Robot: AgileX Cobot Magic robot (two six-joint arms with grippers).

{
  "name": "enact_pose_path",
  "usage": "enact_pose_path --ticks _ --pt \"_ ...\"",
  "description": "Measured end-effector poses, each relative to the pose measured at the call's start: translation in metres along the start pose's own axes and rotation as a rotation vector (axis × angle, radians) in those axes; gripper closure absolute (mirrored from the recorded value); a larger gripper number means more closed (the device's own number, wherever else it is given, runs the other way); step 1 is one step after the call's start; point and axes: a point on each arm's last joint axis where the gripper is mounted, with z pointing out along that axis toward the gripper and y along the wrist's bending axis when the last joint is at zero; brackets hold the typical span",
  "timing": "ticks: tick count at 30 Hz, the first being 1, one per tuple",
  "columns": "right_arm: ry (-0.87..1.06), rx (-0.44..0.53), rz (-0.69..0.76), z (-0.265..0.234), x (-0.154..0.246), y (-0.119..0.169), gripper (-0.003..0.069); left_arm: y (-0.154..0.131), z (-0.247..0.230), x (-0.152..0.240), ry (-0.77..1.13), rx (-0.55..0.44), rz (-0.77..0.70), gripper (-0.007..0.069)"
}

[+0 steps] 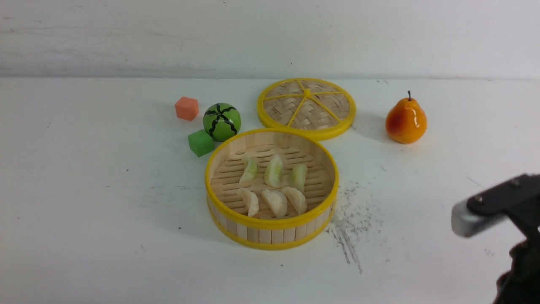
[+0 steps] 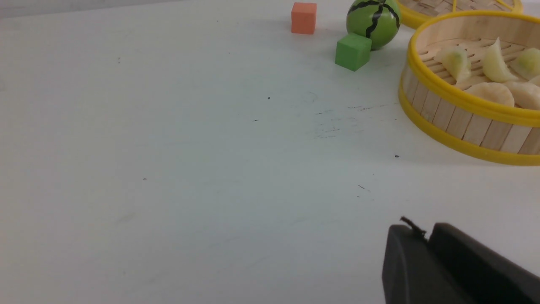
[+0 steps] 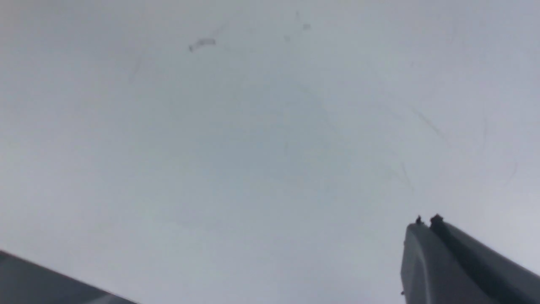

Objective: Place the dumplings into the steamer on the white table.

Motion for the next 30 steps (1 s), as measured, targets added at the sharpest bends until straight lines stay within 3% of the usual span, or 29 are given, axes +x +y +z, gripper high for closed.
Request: enact_pose_path --ticks 6,11,13,16,20,24,30 --pt "-0.024 0.113 -0.114 -0.003 0.016 -0.014 0.0666 0.000 0.000 0.000 -0.001 0.000 0.001 0.0550" --pt "-0.335 0.224 -0.031 -0.059 0.054 -0.034 0.0663 0.001 0.000 0.001 0.006 -0.006 0.001 0.0543" --pt "-0.368 0.243 -0.013 -0.064 0.059 -0.036 0.0662 0.001 0.000 0.001 0.007 -0.006 0.001 0.0543" --pt "-0.659 0.341 0.041 -0.100 0.094 -0.036 0.0659 0.001 0.000 0.001 0.008 -0.007 0.001 0.0540" --pt "-0.973 0.375 0.043 -0.119 0.118 -0.028 0.0657 0.001 0.000 0.001 0.009 -0.008 0.001 0.0536" --pt "-1.215 0.399 0.016 -0.107 0.136 -0.023 0.0655 0.001 0.000 0.001 0.009 -0.008 0.001 0.0535" --pt "-1.359 0.358 0.009 -0.042 0.134 -0.027 0.0652 0.001 0.000 0.001 0.009 -0.008 0.001 0.0533"
